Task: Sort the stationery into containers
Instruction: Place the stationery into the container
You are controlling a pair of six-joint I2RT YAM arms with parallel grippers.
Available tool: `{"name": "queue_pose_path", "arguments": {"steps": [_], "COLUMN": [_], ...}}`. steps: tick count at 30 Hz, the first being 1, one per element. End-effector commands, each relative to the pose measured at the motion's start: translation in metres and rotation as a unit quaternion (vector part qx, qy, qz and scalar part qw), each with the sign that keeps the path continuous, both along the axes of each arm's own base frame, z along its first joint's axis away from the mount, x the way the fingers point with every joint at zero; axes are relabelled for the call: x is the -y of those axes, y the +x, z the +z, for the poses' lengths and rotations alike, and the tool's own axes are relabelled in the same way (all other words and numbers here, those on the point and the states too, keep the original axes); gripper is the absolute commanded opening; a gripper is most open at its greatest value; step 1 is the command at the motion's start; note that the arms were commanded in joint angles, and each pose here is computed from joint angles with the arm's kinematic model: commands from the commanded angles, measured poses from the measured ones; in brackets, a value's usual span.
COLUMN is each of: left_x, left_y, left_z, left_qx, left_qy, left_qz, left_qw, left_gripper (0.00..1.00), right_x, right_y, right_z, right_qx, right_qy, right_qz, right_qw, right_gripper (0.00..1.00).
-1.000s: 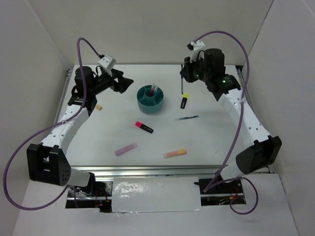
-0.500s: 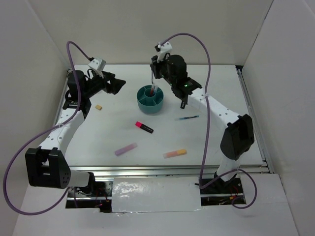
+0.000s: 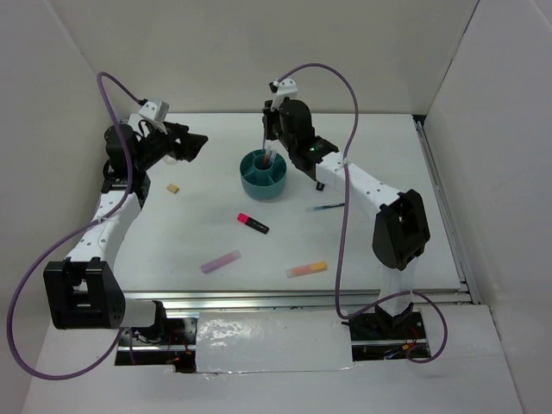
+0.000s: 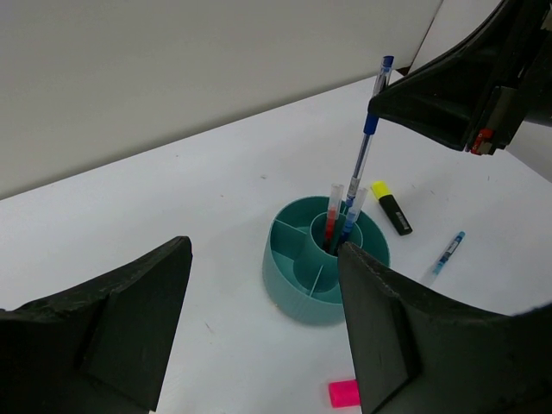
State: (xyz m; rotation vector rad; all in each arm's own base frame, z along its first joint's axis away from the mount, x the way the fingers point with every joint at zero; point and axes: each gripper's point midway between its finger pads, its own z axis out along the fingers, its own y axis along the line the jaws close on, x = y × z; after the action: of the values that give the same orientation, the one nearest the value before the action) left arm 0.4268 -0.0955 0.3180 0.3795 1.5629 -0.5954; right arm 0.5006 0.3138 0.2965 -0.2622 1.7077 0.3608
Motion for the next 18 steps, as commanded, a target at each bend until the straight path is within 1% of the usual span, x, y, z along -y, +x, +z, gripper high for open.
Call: {"name": "queue_pose_path", "arguments": {"steps": [1,9,12,13,17,18], "left_x": [0.002,0.001,0.001,0.001,0.003,0.002], "left_y": [0.000,0.000,0.001,0.001,0.001,0.001], "left_z": [0.015,0.009,0.009,0.009,0.007,0.005], "left_qx": [0.033,0.030,0.031,0.030,0.027,0.025], "left_qy": [-0.002,0.001,0.003,0.003,0.005,0.005], "left_qz": [-0.013,-0.013,-0.015,-0.016,-0.020,-0.019], "left_qw": [0.999,0.999,0.999,0.999,0.999,0.999], "left_gripper": [0.81,0.81,0.81,0.81,0.81,0.81], "right_x": [-0.006,-0.010,-0.012,-0.014,-0.016,-0.015], "right_y": [0.001,-0.005,-0.009,-0.011,-0.019,-0.021], "right_z": [0.007,-0.028,-0.034,-0.038,-0.044,-0.042], "right_qx": [0.008,-0.026,-0.037,-0.042,-0.055,-0.056], "right_qy": [0.023,0.006,0.002,0.000,0.000,0.000], "right_qz": [-0.006,0.003,0.009,0.018,0.027,0.029], "right_qw": [1.000,1.000,0.999,0.999,0.998,0.998], "right_gripper": [0.00,0.00,0.10,0.17,0.27,0.35]}}
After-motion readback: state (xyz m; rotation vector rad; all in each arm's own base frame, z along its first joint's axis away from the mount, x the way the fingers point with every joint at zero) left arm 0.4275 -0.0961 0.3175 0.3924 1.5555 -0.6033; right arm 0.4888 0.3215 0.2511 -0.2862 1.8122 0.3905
